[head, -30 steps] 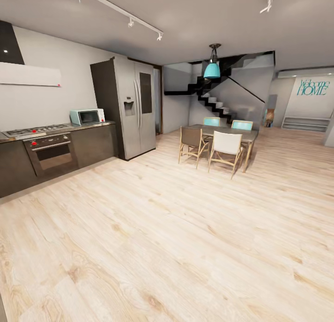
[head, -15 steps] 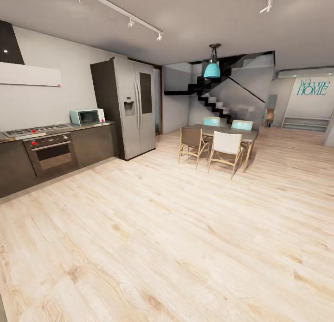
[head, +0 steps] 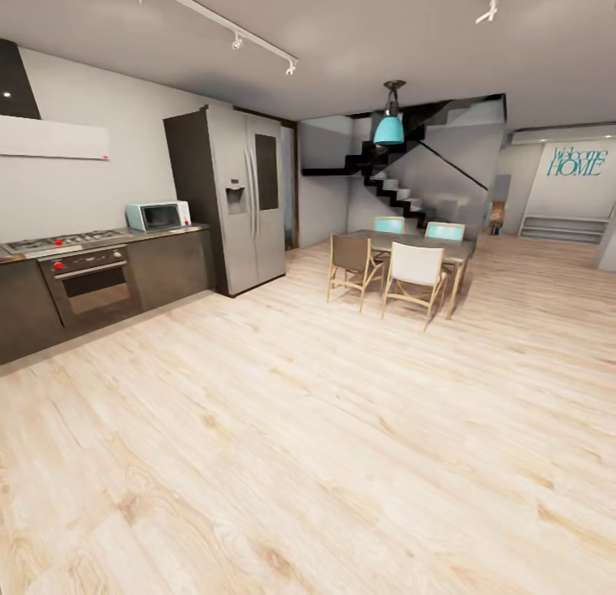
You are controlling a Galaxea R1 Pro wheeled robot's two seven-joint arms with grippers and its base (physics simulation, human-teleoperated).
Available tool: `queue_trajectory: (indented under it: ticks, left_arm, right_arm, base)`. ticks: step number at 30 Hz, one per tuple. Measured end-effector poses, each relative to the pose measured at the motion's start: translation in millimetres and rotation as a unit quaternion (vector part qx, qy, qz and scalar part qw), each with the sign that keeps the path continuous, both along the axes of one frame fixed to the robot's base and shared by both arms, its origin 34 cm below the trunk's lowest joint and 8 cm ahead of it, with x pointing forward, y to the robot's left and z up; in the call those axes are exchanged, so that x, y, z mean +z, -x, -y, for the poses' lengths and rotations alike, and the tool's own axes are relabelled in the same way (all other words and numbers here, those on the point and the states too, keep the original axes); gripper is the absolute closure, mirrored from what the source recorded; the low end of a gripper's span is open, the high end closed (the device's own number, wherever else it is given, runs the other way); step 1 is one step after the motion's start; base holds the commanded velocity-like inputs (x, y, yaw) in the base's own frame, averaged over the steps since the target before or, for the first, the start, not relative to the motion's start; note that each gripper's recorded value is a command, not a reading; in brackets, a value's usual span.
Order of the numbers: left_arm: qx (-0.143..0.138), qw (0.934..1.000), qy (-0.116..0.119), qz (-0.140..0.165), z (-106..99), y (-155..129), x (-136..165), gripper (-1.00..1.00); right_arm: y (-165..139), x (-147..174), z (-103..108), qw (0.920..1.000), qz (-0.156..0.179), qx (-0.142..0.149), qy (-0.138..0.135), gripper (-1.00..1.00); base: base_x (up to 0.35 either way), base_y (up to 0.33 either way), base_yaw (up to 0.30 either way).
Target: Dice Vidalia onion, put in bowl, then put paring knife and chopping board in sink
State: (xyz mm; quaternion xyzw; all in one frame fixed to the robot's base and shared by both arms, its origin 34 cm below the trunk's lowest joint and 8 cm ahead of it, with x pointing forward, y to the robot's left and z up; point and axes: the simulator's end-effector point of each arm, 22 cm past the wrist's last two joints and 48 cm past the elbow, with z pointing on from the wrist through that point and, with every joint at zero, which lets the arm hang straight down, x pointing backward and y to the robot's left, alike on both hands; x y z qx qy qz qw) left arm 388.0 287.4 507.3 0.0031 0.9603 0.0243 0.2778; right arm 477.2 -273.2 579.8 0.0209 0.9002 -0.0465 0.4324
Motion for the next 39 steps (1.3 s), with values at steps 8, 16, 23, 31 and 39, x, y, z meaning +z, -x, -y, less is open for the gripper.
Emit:
queue_trajectory:
  ticks: [8, 16, 23, 31, 39]
  left_arm:
    - [0.0, 1.0, -0.001, -0.001, -1.7, 0.9, -0.4, -1.0]
    - [0.001, 1.0, -0.001, -0.001, -2.3, 1.1, -0.3, -1.0]
    - [0.001, 1.0, -0.001, -0.001, -2.3, 1.1, -0.3, -1.0]
    - [0.001, 1.0, 0.0, -0.003, 0.1, 2.6, -1.4, -1.0]
    - [0.001, 1.0, 0.002, -0.006, 2.0, 5.1, -3.0, -1.0]
  right_arm:
    - [0.2, 0.1, 0.5, 1.0, 0.0, -0.002, 0.001, -1.0]
    - [0.5, -0.1, 0.5, 1.0, 0.0, -0.003, 0.001, -1.0]
    - [5.2, -4.7, 1.2, 1.0, -0.007, -0.004, 0.001, -1.0]
    - [9.4, -8.7, 1.2, 0.9999, -0.013, -0.003, 0.002, -1.0]
    - [14.0, -13.1, 1.4, 0.9998, -0.02, -0.004, 0.002, -1.0]
  base:
    - [0.18, -0.264, 0.016]
    - [0.235, -0.241, 0.193]
    - [0.243, -0.235, 0.243]
    - [0.243, -0.241, 0.247]
    - [0.238, -0.243, 0.247]
